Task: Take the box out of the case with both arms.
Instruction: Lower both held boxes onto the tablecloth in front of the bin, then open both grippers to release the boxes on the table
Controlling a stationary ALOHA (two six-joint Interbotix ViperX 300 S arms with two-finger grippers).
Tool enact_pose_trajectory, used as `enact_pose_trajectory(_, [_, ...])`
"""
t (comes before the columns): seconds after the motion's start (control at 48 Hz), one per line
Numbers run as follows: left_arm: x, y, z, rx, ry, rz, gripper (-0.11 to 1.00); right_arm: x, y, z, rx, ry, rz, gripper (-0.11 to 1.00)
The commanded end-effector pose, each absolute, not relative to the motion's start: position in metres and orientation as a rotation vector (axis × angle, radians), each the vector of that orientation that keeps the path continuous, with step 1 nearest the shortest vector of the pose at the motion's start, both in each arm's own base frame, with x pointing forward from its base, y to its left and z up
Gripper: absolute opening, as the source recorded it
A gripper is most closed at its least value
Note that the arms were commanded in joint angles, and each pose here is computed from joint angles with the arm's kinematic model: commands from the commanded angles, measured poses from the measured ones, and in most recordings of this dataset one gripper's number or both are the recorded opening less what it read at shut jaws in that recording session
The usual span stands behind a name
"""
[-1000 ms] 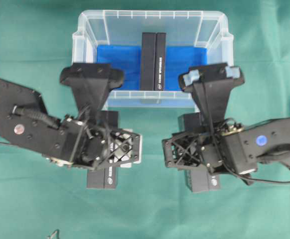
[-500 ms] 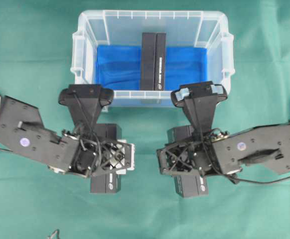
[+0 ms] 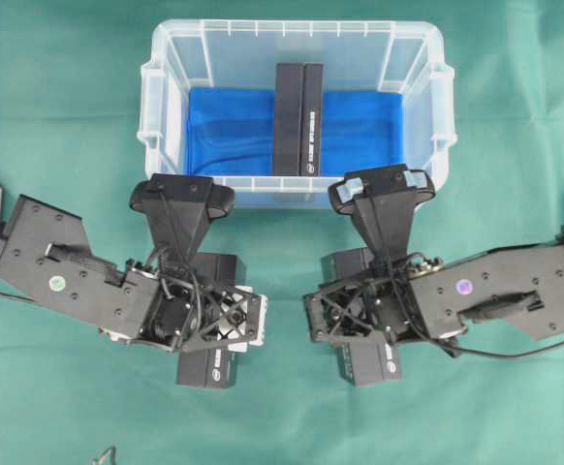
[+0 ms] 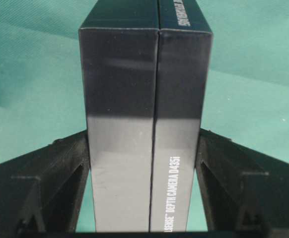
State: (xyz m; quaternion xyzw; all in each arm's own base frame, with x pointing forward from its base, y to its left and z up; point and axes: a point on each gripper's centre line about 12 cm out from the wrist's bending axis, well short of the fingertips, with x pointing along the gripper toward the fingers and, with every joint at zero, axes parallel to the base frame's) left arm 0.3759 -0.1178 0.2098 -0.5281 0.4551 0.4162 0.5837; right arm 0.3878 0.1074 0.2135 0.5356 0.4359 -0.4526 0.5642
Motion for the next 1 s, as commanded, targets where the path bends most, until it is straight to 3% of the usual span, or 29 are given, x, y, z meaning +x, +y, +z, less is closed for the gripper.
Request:
enact_pose_trajectory(0.0, [0.380,-0.118,0.222,-1.263,1.035,0.926,0.63,0.390,0.109,0.222,1.275,0.998,-1.018,0.65])
enact_pose_trajectory(0.312, [0.383,-0.119,0.223,-1.267,1.036,0.890,0.64,0.392,0.108,0.223,1.227,0.966,-0.992,0.65])
enact_pose_trajectory(0.396, [0.384,-0.117,0.223,-1.270,1.031,0.893,0.77,0.391,0.108,0.222,1.232,0.966,-1.009,0.65])
enact_pose_trajectory(0.479, [0.385,-0.114,0.223,-1.276,1.027,0.899,0.80,0.388,0.107,0.222,1.232,0.973,-1.046,0.66])
enact_pose_trajectory(0.646, [0.386,-0.109,0.224,-1.283,1.019,0.909,0.82,0.380,0.104,0.222,1.203,0.994,-1.125,0.96])
enact_pose_trajectory(0.979, [0.389,-0.105,0.226,-1.294,1.009,0.913,0.82,0.381,0.104,0.223,1.203,0.991,-1.123,0.96])
